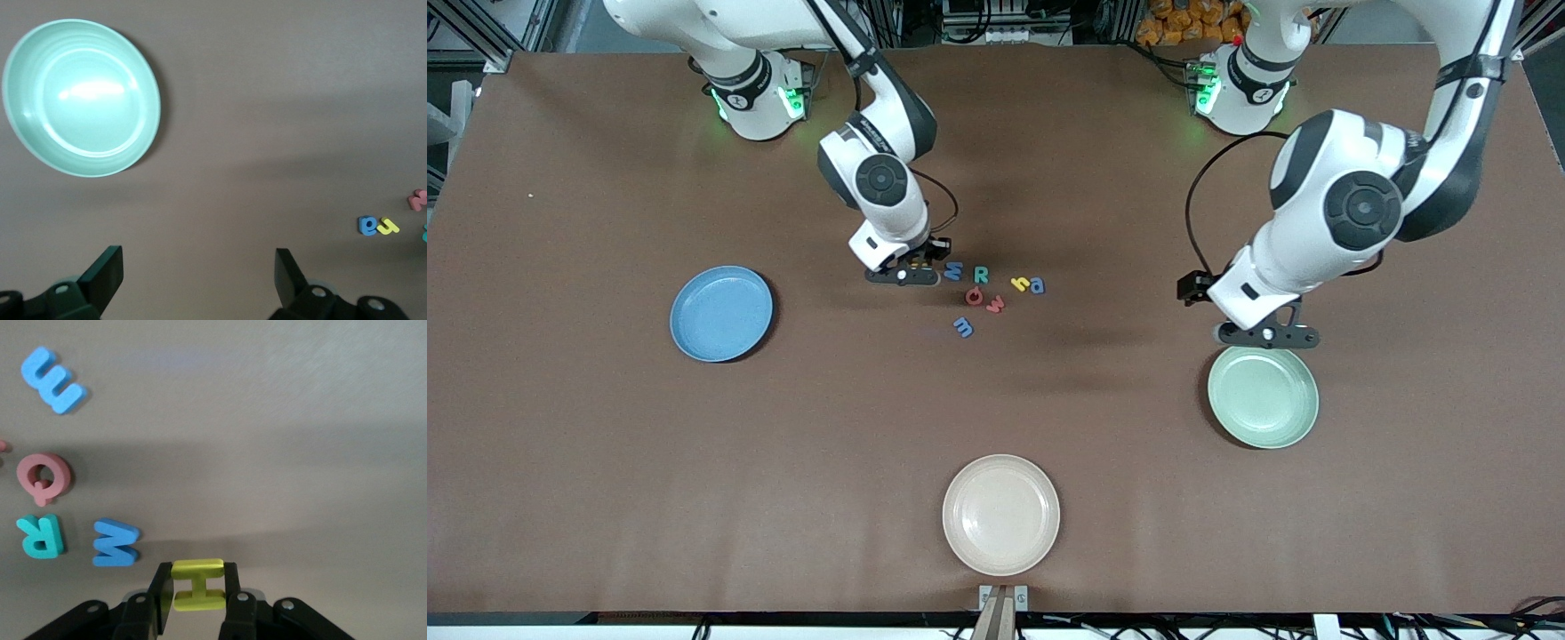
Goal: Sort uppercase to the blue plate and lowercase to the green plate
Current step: 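Carry the H to the blue plate while the left gripper approaches letters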
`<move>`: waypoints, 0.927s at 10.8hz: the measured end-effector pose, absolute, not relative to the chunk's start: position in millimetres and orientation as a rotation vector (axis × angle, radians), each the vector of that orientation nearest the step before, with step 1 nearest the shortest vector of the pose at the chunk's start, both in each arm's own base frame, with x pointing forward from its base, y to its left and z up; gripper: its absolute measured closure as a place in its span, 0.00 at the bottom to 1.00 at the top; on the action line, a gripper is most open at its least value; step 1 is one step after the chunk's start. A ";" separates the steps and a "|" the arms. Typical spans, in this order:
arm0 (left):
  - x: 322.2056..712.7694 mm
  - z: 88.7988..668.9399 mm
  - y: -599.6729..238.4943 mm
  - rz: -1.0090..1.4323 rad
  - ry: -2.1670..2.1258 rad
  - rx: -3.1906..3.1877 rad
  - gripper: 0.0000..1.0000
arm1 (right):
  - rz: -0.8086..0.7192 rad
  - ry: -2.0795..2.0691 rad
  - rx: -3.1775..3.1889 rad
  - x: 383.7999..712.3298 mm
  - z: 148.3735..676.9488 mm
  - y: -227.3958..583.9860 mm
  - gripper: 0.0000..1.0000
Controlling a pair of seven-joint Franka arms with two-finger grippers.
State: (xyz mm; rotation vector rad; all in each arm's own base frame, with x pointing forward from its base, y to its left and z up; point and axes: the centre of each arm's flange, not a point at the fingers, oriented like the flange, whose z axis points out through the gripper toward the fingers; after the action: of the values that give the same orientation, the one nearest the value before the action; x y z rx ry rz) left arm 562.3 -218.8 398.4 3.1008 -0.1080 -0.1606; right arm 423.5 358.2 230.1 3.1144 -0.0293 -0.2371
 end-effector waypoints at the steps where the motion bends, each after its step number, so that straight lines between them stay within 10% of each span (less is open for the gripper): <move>1: 554.4 384.2 -230.9 -0.167 -0.050 3.103 0.00 | -0.249 0.012 3.113 432.2 235.7 345.5 0.65; 10: 526.5 346.8 -303.2 -0.175 -0.768 3.029 0.00 | -0.310 0.449 3.023 525.8 255.5 141.3 0.65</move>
State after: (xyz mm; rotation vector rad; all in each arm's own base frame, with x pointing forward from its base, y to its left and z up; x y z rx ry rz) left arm 526.5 -303.2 346.8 3.0289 -0.7675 -0.1749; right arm 525.8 141.3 255.5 3.0232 0.4493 -0.3098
